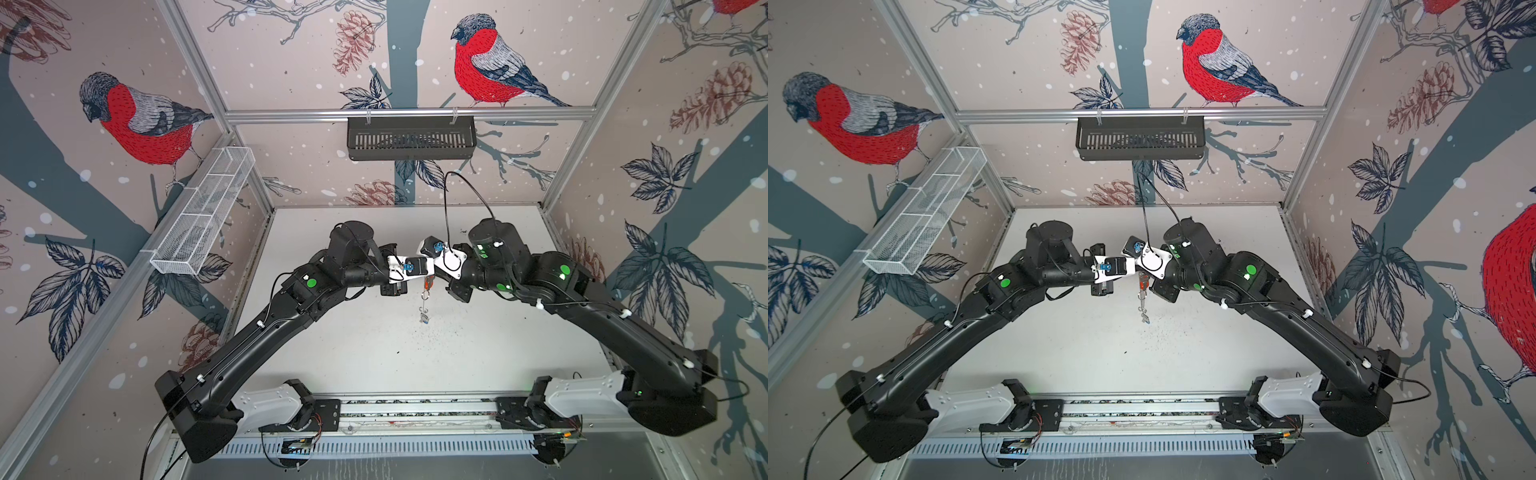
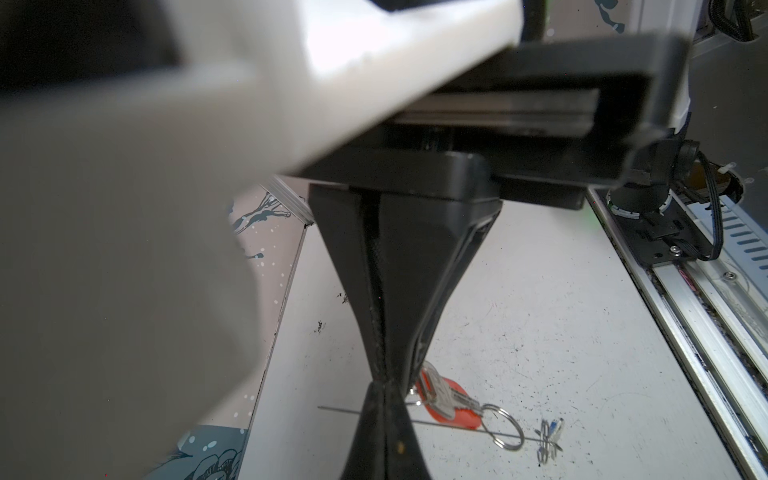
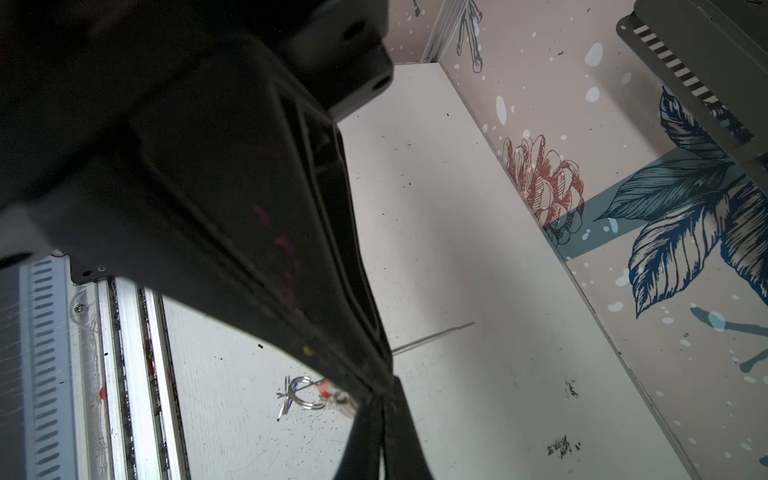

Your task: Put the keys on the keyring

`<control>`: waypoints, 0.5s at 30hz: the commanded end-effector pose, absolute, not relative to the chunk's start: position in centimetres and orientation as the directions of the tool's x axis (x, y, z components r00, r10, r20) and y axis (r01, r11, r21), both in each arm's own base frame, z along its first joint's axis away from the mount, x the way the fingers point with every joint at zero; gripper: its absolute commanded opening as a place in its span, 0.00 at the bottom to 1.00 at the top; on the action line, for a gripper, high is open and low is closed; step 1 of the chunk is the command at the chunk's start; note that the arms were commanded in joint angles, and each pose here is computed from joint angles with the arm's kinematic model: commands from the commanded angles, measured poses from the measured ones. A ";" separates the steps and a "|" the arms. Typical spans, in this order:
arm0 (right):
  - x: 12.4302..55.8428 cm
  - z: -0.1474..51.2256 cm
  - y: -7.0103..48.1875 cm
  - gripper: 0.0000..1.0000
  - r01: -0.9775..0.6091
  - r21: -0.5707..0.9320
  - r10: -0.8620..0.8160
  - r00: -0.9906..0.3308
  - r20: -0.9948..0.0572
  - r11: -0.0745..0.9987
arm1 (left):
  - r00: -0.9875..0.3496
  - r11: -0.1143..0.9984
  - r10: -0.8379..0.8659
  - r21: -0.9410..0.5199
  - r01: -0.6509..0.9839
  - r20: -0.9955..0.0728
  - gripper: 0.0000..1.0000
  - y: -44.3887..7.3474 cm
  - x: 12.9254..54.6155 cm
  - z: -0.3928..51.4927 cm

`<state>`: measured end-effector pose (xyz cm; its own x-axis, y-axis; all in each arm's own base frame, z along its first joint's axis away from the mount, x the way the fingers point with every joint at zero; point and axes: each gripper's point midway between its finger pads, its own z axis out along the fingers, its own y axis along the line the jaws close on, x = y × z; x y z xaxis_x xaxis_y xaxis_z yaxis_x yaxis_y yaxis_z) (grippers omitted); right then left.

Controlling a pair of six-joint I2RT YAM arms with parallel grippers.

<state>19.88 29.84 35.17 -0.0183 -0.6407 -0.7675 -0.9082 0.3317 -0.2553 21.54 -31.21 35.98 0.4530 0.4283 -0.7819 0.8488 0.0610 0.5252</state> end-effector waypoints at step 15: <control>20.9 38.0 30.8 0.28 -0.843 -0.287 -0.413 0.086 -0.907 0.455 | 0.267 0.379 0.308 0.375 0.846 -0.913 0.00 -30.6 24.9 36.4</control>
<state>21.31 29.26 35.36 -0.0020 -0.5213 -0.8534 -0.8352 0.4701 -0.2852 22.87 -31.15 34.89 0.3516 0.3662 -0.8615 0.8665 0.2209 0.4476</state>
